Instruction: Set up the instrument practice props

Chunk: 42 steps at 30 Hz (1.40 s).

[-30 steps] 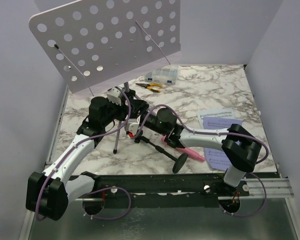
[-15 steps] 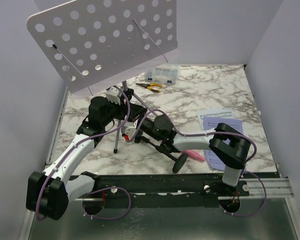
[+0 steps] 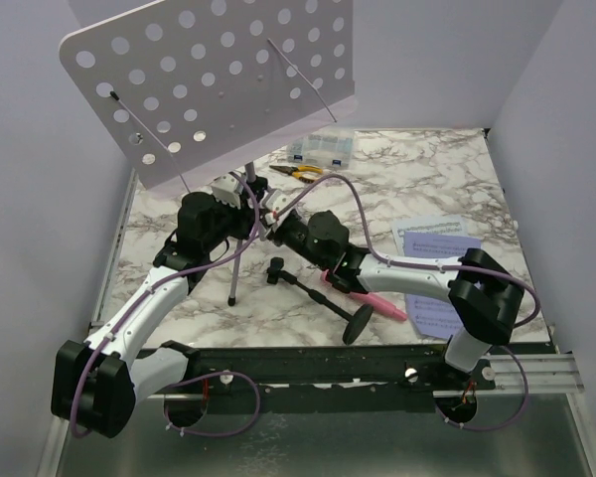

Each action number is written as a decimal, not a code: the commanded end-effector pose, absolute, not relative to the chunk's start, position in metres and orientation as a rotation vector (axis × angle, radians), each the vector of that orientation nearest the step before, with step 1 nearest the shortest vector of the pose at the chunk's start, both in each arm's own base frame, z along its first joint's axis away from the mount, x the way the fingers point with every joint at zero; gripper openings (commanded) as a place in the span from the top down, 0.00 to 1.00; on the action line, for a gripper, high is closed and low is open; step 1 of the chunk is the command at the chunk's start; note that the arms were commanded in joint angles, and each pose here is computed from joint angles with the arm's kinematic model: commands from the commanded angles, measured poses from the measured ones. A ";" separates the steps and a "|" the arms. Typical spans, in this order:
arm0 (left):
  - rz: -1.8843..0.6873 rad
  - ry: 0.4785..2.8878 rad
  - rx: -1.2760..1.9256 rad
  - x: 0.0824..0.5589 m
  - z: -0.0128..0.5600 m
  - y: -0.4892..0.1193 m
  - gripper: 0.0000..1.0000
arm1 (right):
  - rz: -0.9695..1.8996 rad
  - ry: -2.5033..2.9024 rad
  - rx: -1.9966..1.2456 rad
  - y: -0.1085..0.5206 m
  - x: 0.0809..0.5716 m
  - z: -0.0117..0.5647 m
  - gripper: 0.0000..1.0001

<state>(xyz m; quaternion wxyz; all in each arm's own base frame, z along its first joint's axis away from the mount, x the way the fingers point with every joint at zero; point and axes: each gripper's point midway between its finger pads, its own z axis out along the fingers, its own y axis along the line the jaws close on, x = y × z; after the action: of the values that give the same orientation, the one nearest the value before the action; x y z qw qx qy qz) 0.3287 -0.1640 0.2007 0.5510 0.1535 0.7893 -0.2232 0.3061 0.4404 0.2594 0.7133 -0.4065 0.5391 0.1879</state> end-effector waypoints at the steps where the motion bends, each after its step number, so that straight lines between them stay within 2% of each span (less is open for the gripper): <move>1: -0.636 2.145 0.311 0.287 0.141 -0.167 1.00 | 0.787 1.490 -0.537 0.427 0.305 0.263 1.00; 4: -0.637 2.152 0.310 0.286 0.139 -0.167 1.00 | 0.952 1.544 -0.426 0.427 0.295 0.268 1.00; 7: -0.652 2.150 0.314 0.286 0.140 -0.169 1.00 | 0.956 1.520 -0.464 0.424 0.288 0.279 0.98; 8: -0.654 2.153 0.316 0.286 0.139 -0.170 1.00 | 0.926 1.514 -0.465 0.419 0.289 0.281 0.91; 11: -0.648 2.151 0.315 0.286 0.140 -0.169 1.00 | 0.819 1.418 -0.569 0.408 0.288 0.295 0.51; 12: -0.649 2.144 0.315 0.286 0.142 -0.169 1.00 | 0.801 1.357 -0.678 0.411 0.280 0.298 0.45; 14: -0.653 2.140 0.314 0.286 0.143 -0.170 1.00 | 0.705 1.143 -0.934 0.414 0.261 0.300 0.39; 17: -0.648 2.142 0.313 0.286 0.142 -0.169 1.00 | 0.494 0.811 -1.125 0.404 0.246 0.305 0.27; 23: -0.654 2.137 0.317 0.286 0.144 -0.170 1.00 | 0.249 0.522 -1.431 0.414 0.255 0.294 0.28; 28: -0.650 2.129 0.314 0.286 0.146 -0.169 1.00 | 0.095 0.465 -1.547 0.422 0.273 0.280 0.30; 32: -0.661 2.129 0.316 0.285 0.146 -0.170 1.00 | 0.017 0.414 -1.612 0.430 0.283 0.270 0.34; 42: -0.670 2.121 0.317 0.284 0.148 -0.171 1.00 | -0.270 0.349 -1.583 0.435 0.322 0.270 0.36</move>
<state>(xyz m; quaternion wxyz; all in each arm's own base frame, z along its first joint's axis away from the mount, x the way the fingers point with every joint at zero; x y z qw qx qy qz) 0.3226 -0.1660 0.2019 0.5450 0.1556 0.7901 -0.2333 0.3018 0.4355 0.2610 0.6801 -0.7106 0.1739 -0.0466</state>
